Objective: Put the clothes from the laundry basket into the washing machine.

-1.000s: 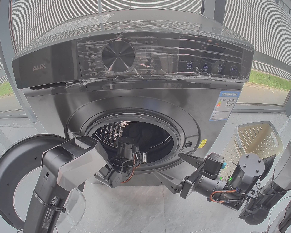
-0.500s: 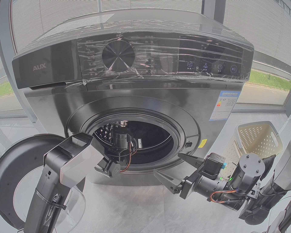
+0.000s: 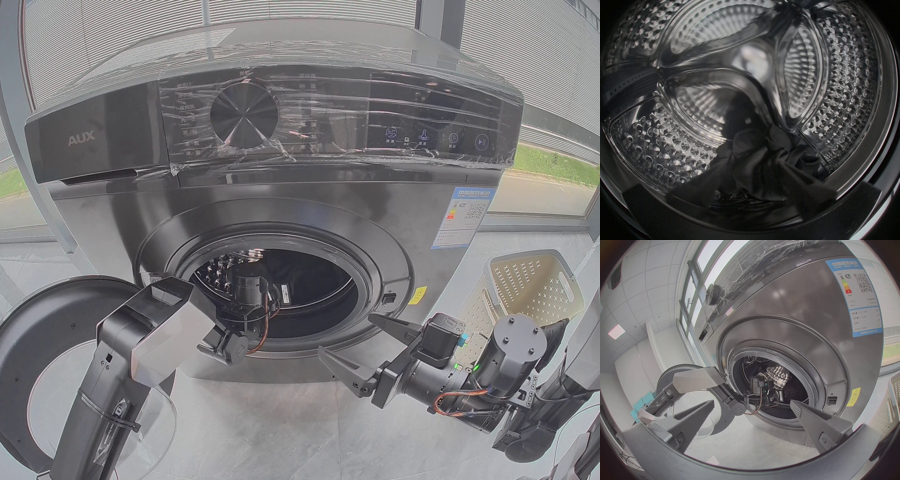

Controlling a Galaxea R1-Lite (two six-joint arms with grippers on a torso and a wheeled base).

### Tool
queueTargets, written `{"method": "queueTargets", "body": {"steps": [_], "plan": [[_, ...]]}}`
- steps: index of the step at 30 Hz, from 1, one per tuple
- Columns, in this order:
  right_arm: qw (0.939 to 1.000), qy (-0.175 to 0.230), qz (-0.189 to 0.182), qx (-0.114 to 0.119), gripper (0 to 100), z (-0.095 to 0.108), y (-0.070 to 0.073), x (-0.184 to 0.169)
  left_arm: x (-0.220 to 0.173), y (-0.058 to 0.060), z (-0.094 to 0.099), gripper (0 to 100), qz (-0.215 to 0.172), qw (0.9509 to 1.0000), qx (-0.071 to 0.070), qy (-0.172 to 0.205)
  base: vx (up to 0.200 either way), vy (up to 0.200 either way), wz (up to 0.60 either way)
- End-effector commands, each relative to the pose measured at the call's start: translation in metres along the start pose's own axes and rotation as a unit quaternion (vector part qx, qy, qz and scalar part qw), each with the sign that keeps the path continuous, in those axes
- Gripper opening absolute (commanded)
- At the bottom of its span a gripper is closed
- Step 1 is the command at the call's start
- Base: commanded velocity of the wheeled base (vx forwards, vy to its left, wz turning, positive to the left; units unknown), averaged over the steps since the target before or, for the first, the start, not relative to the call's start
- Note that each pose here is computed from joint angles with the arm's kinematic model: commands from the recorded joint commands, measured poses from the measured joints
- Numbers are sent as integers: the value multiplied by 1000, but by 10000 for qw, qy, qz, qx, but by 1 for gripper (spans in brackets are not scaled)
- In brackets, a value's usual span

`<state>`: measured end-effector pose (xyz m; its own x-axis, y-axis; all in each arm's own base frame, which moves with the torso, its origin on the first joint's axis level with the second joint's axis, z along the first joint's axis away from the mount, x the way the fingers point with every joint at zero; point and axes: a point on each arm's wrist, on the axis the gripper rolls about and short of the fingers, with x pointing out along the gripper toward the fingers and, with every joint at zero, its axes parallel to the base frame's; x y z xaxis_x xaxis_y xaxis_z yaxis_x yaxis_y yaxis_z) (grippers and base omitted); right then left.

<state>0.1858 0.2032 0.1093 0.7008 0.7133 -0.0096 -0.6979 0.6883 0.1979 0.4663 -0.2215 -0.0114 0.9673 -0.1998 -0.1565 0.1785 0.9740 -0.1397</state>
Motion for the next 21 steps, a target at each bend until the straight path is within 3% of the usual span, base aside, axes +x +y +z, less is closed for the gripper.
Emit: {"method": "queueTargets", "body": {"steps": [1, 4, 6, 9, 15, 21], "plan": [[10000, 6, 1, -1, 100, 0, 0, 0, -8, -8, 2, 100, -77, 9999, -15, 89, 0, 0, 0], [10000, -3, -5, -1, 100, 0, 0, 0, -16, -12, 5, 100, -118, 9998, -5, 155, 0, 0, 0], [10000, -3, -5, -1, 100, 0, 0, 0, -28, -24, 8, 100, -241, 9994, 27, 232, 0, 0, 0], [10000, -1, 2, -1, 100, 0, 0, 0, -39, -30, 12, 100, -311, 9990, 51, 302, 0, 0, 0], [10000, -3, -5, -1, 100, 0, 0, 0, -93, -50, 7, 100, -610, 9942, 203, 857, 0, 0, 0], [10000, 12, -8, -1, 100, 0, 0, -1, -145, -67, 3, 100, -990, 9894, 213, 1037, 0, 0, 0]]}}
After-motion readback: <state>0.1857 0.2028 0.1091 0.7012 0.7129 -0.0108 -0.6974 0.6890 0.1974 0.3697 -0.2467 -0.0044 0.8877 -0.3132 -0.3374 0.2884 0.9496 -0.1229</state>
